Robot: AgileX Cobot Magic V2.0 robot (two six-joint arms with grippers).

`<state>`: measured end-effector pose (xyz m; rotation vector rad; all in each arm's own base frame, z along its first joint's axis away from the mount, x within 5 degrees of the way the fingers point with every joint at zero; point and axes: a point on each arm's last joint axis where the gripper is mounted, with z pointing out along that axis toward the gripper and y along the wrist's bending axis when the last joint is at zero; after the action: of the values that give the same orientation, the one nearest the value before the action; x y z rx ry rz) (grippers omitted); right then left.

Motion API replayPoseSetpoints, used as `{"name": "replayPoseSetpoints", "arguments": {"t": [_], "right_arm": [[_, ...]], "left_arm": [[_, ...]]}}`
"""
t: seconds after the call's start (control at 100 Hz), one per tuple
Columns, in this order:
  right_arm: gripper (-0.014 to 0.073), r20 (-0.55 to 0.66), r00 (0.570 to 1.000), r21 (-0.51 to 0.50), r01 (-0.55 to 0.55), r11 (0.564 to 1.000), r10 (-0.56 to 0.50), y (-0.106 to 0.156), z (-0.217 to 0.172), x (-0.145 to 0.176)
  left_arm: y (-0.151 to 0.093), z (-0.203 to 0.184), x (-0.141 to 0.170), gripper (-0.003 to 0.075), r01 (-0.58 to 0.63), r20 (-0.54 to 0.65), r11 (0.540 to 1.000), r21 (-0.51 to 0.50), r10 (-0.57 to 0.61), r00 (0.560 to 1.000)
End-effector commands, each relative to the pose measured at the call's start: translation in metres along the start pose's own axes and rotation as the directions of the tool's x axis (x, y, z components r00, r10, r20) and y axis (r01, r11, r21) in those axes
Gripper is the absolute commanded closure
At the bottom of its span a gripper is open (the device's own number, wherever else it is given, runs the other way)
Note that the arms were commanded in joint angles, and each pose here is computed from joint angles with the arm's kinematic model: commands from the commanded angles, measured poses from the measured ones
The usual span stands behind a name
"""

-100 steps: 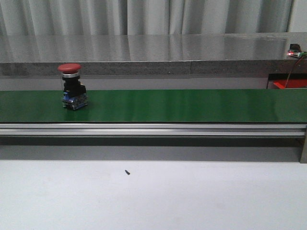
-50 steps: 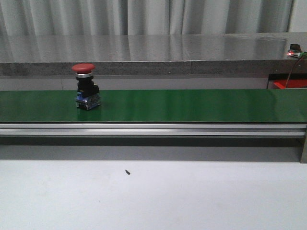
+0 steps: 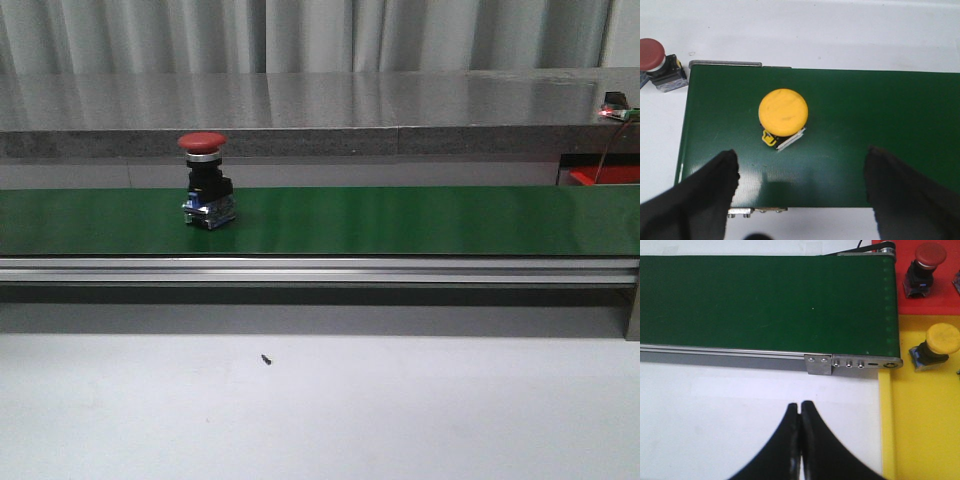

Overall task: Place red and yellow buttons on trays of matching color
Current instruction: 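Set the yellow button on the belt with the left gripper and release, then lower the right gripper onto the red button on the belt and grasp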

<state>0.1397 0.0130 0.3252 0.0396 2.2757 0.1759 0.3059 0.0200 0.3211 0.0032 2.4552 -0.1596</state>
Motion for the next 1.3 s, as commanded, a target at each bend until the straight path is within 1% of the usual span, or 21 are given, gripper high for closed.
{"name": "replayPoseSetpoints", "arguments": {"t": [0.0,0.02,0.14,0.25,0.43,0.54,0.7,0.79,0.88,0.9,0.93,0.98,1.0,1.02,1.04,1.05,1.07,1.09,1.1,1.2,1.29], "right_arm": [[0.0701,0.087,0.996,0.001,0.011,1.0,-0.011,0.001,-0.006,-0.012],[0.0701,0.087,0.996,0.001,0.011,1.0,-0.011,0.001,-0.006,-0.012],[0.0701,0.087,0.996,0.001,0.011,1.0,-0.011,0.001,-0.006,-0.012],[0.0701,0.095,0.995,0.001,0.011,1.0,-0.011,0.001,-0.006,-0.012],[0.0701,0.091,0.996,-0.009,0.001,1.0,0.0,0.002,-0.006,-0.012],[0.0701,0.043,0.999,-0.007,0.016,1.0,-0.016,0.002,-0.002,-0.014],[0.0699,-0.039,0.999,-0.028,0.035,0.999,-0.036,0.006,0.009,-0.032],[0.0678,-0.087,0.993,-0.064,0.071,0.995,-0.077,0.012,0.016,-0.047],[0.0571,-0.133,0.982,-0.105,0.122,0.987,-0.136,0.022,0.026,-0.059],[0.0521,-0.142,0.978,-0.118,0.135,0.984,-0.152,0.026,0.029,-0.062],[0.0477,-0.156,0.974,-0.126,0.142,0.982,-0.161,0.028,0.033,-0.064],[0.0354,-0.165,0.969,-0.145,0.159,0.977,-0.182,0.035,0.039,-0.071],[0.027,-0.169,0.967,-0.155,0.166,0.974,-0.192,0.038,0.043,-0.075],[0.0223,-0.171,0.965,-0.161,0.17,0.972,-0.197,0.04,0.045,-0.077],[0.0131,-0.173,0.963,-0.17,0.177,0.969,-0.207,0.044,0.048,-0.079],[0.0131,-0.173,0.963,-0.17,0.177,0.969,-0.207,0.044,0.049,-0.08],[0.0043,-0.178,0.96,-0.18,0.184,0.966,-0.216,0.048,0.052,-0.083],[0.0002,-0.182,0.958,-0.184,0.187,0.965,-0.221,0.05,0.054,-0.085],[-0.0036,-0.186,0.956,-0.189,0.19,0.963,-0.226,0.051,0.055,-0.085],[0.0008,-0.2,0.946,-0.218,0.211,0.953,-0.255,0.065,0.069,-0.098],[0.0009,-0.212,0.937,-0.239,0.226,0.944,-0.278,0.075,0.08,-0.108]], "left_arm": [[-0.01,-0.031,-0.004,0.0337,0.007,0.123,1.0,0.021,-0.01,0.992],[-0.011,-0.033,-0.001,0.0359,0.01,0.123,1.0,0.024,-0.012,0.992],[-0.015,-0.049,0.011,0.0579,0.006,0.15,1.0,0.025,-0.009,0.989],[-0.017,-0.061,0.021,0.0742,0.002,0.169,1.0,0.024,-0.006,0.986],[-0.021,-0.075,0.035,0.0739,-0.004,0.198,1.0,0.022,0.0,0.98],[-0.022,-0.08,0.04,0.074,-0.006,0.207,1.0,0.021,0.002,0.978],[-0.022,-0.079,0.04,0.074,-0.006,0.204,1.0,0.022,0.001,0.979],[-0.022,-0.079,0.04,0.074,-0.006,0.204,1.0,0.022,0.001,0.979],[-0.022,-0.079,0.04,0.074,-0.006,0.205,1.0,0.021,0.001,0.979],[-0.022,-0.079,0.04,0.0739,-0.006,0.205,1.0,0.021,0.001,0.979],[-0.022,-0.079,0.04,0.074,-0.006,0.205,1.0,0.021,0.001,0.979],[-0.022,-0.079,0.04,0.074,-0.006,0.205,1.0,0.021,0.001,0.979],[-0.022,-0.079,0.04,0.0739,-0.006,0.205,1.0,0.021,0.001,0.979],[-0.022,-0.079,0.04,0.074,-0.006,0.205,1.0,0.021,0.001,0.979],[-0.022,-0.079,0.04,0.0739,-0.006,0.205,1.0,0.021,0.001,0.979],[-0.022,-0.079,0.04,0.0739,-0.006,0.205,1.0,0.021,0.001,0.979],[-0.022,-0.079,0.04,0.074,-0.006,0.205,1.0,0.021,0.001,0.979],[-0.022,-0.079,0.04,0.0739,-0.006,0.205,1.0,0.021,0.001,0.979],[-0.022,-0.079,0.04,0.074,-0.006,0.205,1.0,0.021,0.001,0.979],[-0.022,-0.079,0.04,0.0739,-0.006,0.205,1.0,0.021,0.001,0.979],[-0.022,-0.079,0.04,0.074,-0.006,0.205,1.0,0.021,0.001,0.979]]}}
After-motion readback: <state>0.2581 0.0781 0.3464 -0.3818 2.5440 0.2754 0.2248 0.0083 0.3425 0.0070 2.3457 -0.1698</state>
